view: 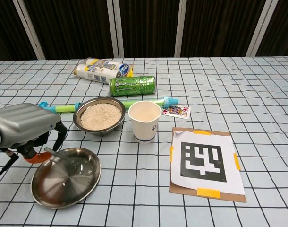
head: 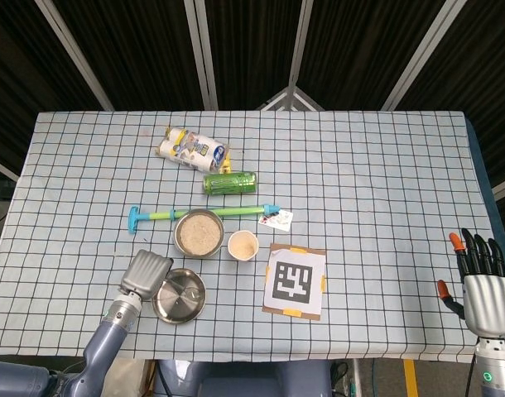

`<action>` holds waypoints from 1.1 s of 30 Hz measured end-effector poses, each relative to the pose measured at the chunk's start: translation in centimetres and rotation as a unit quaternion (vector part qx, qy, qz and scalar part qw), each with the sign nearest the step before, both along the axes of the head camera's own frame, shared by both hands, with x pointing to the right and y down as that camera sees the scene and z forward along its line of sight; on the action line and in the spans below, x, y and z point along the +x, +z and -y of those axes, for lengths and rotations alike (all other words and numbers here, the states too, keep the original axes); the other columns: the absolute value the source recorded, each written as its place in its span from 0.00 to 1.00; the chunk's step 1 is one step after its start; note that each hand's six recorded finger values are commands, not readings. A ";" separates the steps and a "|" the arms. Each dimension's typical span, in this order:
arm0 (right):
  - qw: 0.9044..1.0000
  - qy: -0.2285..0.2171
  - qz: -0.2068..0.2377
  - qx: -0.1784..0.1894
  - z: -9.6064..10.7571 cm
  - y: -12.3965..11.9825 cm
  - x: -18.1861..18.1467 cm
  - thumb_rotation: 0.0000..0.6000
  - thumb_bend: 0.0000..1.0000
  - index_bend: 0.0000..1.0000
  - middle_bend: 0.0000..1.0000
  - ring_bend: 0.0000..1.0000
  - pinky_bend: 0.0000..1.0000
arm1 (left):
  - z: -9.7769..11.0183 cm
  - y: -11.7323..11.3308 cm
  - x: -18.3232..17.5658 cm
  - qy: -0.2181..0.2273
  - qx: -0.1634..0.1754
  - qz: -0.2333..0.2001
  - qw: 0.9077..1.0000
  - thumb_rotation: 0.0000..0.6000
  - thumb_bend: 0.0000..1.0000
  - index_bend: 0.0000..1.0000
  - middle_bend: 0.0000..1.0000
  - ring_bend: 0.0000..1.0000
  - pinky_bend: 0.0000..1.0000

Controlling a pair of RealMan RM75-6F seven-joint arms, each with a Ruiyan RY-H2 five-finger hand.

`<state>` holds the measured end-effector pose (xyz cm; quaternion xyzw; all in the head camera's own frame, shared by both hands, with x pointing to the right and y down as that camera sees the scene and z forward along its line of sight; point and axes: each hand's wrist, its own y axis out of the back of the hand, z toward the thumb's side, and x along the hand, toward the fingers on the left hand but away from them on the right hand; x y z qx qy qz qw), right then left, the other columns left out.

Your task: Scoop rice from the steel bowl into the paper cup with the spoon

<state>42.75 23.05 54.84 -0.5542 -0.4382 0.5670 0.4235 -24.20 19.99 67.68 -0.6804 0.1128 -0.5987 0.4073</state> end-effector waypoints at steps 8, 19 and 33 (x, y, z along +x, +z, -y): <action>1.000 0.001 0.000 0.000 0.0 0.0 0.0 1.00 0.38 0.00 0.00 0.00 0.00 | 0.0 -0.2 -0.7 -0.007 -0.002 0.006 1.000 1.00 0.23 0.51 0.98 0.99 1.00; 1.000 -0.001 -0.001 0.000 0.0 0.0 0.0 1.00 0.38 0.00 0.00 0.00 0.00 | 1.0 -1.6 -2.5 -0.036 0.027 -0.015 0.999 1.00 0.23 0.46 0.85 0.89 0.96; 1.000 0.000 -0.003 -0.002 0.0 0.1 0.0 1.00 0.38 0.00 0.00 0.00 0.00 | 2.1 -7.9 -11.4 -0.094 0.178 -0.056 0.978 1.00 0.05 0.00 0.00 0.00 0.00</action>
